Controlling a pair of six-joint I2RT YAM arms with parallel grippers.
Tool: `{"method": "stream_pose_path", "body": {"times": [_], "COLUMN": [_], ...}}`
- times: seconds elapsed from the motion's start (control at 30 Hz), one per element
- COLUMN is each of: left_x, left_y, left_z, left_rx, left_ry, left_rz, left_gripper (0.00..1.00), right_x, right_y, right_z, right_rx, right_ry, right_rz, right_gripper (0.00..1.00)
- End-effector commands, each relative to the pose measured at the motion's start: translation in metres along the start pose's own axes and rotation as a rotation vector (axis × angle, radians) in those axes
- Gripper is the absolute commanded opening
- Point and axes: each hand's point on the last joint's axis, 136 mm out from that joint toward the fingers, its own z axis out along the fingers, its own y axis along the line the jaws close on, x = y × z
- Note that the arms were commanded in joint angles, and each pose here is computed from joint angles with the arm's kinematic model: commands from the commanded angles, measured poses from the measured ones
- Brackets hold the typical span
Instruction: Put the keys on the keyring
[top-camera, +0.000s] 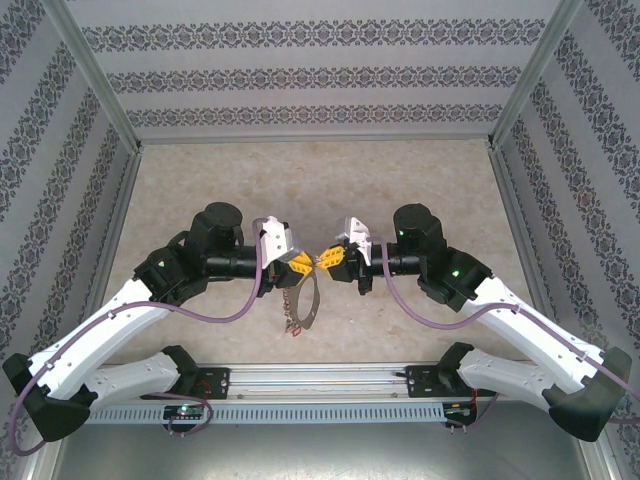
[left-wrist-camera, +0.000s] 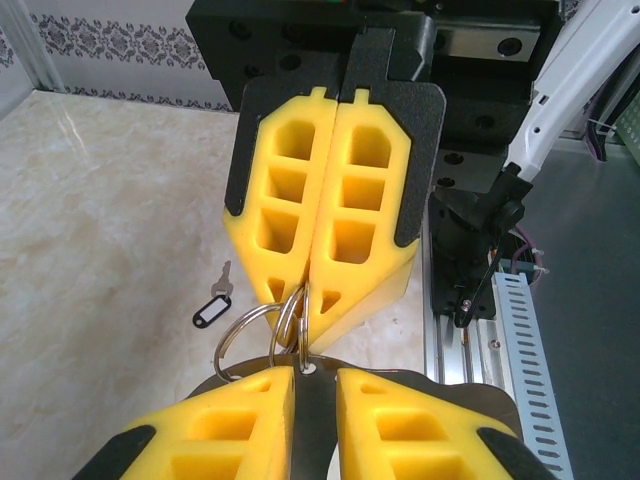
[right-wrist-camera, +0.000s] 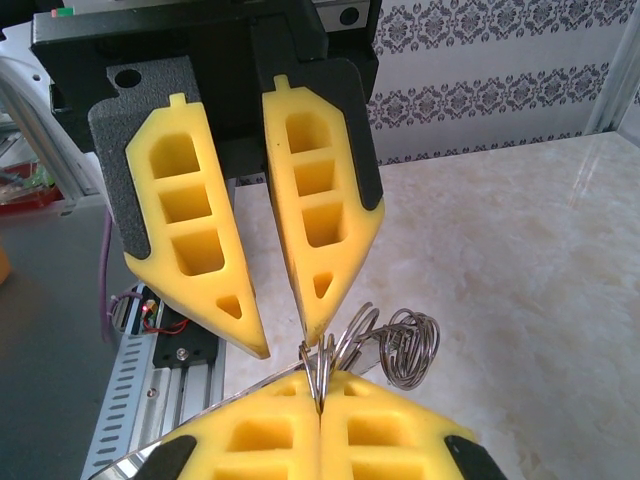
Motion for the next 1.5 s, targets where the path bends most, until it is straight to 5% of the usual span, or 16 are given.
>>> {"method": "stream_pose_path", "body": {"times": [0.0, 0.87, 1.07, 1.2, 1.37, 1.47], "left_x": [-0.015, -0.026, -0.015, -0.015, -0.02, -0.019], "left_y": [-0.004, 0.003, 0.008, 0.017, 0.019, 0.019], "left_z": [-0.002, 0.008, 0.017, 0.02, 0.019, 0.019], "left_rx": [0.016, 0.009, -0.003, -0.047, -0.065, -0.065], "left_ry": [-0.037, -0.086, -0.052, -0.065, -0.101, -0.096], "left_rz": [0.037, 0.03, 0.03, 0.036, 0.037, 0.04], "left_gripper": [0.19, 0.17, 0.13, 0.0, 0.0, 0.0], "right_x": [-0.023, -0.023, -0.025, -0.023, -0.021, -0.019], "right_y": [0.003, 0.006, 0.007, 0.005, 0.002, -0.002], "right_z": [-0.006, 0.002, 0.002, 0.004, 0.004, 0.003], "right_rx": [-0.005, -0.013, -0.021, -0.018, -0.001, 0.017], "right_ry": [-0.07, -0.055, -0.063, -0.055, -0.05, -0.051], "right_rz": [-0.069, -0.081, -0.086, -0.082, -0.077, -0.058], "right_gripper": [0.0, 0.0, 0.0, 0.0, 0.0, 0.14]}}
